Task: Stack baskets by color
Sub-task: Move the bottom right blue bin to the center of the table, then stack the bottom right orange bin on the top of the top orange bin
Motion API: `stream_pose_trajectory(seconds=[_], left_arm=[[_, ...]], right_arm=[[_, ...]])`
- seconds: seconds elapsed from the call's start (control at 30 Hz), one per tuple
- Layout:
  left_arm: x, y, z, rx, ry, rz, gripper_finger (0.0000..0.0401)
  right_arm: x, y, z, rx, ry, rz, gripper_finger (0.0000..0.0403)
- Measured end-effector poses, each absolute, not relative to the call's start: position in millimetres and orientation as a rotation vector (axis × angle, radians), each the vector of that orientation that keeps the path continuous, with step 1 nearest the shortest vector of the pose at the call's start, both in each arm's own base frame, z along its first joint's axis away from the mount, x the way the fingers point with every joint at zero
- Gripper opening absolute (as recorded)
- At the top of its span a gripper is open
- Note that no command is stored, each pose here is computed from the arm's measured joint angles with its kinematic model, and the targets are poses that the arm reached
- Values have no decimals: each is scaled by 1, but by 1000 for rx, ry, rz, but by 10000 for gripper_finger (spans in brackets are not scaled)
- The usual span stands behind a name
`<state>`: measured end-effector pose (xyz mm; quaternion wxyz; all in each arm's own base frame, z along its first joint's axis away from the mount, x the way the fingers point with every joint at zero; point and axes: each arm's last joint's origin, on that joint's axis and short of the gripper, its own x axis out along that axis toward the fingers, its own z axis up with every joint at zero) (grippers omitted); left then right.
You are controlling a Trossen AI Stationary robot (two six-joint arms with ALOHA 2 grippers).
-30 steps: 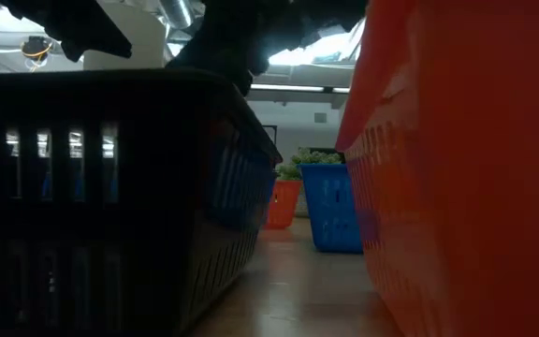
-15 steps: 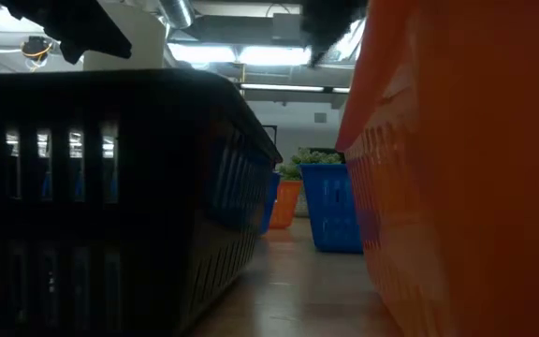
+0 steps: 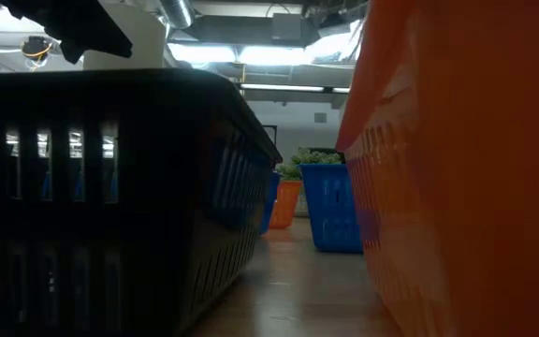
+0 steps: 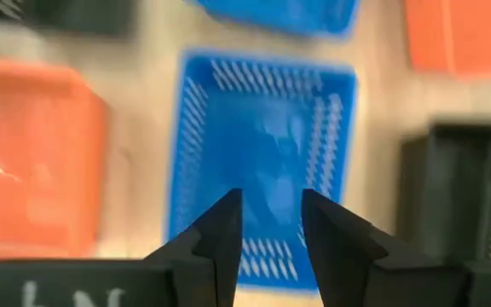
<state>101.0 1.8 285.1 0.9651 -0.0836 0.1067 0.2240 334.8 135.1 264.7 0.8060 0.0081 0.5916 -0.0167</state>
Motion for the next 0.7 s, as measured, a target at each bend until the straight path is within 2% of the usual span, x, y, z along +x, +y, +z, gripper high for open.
stream_pose_trajectory(seconds=[0.37,0.7], left_arm=[[101,2,285,-180,215,455,92],[101,2,284,-179,221,456,92]], right_arm=[[338,179,264,118,1112,45,121],[325,232,236,229,1157,23,121]])
